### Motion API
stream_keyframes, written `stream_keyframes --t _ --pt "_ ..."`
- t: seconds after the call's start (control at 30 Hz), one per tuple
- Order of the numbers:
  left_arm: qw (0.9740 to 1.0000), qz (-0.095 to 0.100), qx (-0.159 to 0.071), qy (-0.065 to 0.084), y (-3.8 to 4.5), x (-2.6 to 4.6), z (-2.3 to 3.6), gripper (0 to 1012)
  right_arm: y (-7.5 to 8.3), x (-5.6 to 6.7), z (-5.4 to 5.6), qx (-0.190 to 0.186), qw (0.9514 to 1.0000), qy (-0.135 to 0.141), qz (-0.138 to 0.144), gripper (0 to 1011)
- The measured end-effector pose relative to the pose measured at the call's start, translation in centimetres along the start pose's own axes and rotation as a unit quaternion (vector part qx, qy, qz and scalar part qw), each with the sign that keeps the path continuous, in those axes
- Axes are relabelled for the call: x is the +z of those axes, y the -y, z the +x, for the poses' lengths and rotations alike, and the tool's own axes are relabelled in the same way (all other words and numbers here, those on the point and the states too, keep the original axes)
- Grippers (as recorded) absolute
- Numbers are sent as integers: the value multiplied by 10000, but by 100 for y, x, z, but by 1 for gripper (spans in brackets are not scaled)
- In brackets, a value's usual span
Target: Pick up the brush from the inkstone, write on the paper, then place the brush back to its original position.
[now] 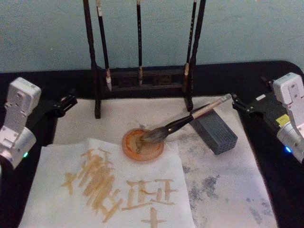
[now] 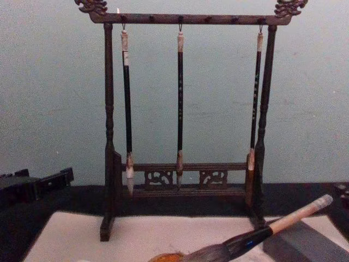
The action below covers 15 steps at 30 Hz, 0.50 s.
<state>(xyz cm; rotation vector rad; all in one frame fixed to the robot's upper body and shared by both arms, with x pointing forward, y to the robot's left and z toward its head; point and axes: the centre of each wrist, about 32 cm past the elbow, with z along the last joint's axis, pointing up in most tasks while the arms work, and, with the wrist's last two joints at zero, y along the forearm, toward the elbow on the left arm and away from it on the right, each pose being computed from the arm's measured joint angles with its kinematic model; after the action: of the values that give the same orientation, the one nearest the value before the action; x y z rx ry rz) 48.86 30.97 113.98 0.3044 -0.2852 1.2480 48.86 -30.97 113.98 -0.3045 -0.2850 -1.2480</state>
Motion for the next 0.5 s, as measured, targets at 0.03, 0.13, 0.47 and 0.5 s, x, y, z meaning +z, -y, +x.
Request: stream_keyframes --t 0.03,0.13,0.47,0.5 --pt "10000 1 0 0 0 0 -1 1000 0 0 0 0 10000 0 0 1006" --pt "10000 1 0 -1 0 0 0 1002 0 0 0 0 10000 0 0 1008" --pt "10000 0 0 0 0 0 0 1002 0 0 0 0 10000 0 0 1006" --pt "10000 0 0 0 0 0 0 1000 0 0 0 0 10000 0 0 1008"
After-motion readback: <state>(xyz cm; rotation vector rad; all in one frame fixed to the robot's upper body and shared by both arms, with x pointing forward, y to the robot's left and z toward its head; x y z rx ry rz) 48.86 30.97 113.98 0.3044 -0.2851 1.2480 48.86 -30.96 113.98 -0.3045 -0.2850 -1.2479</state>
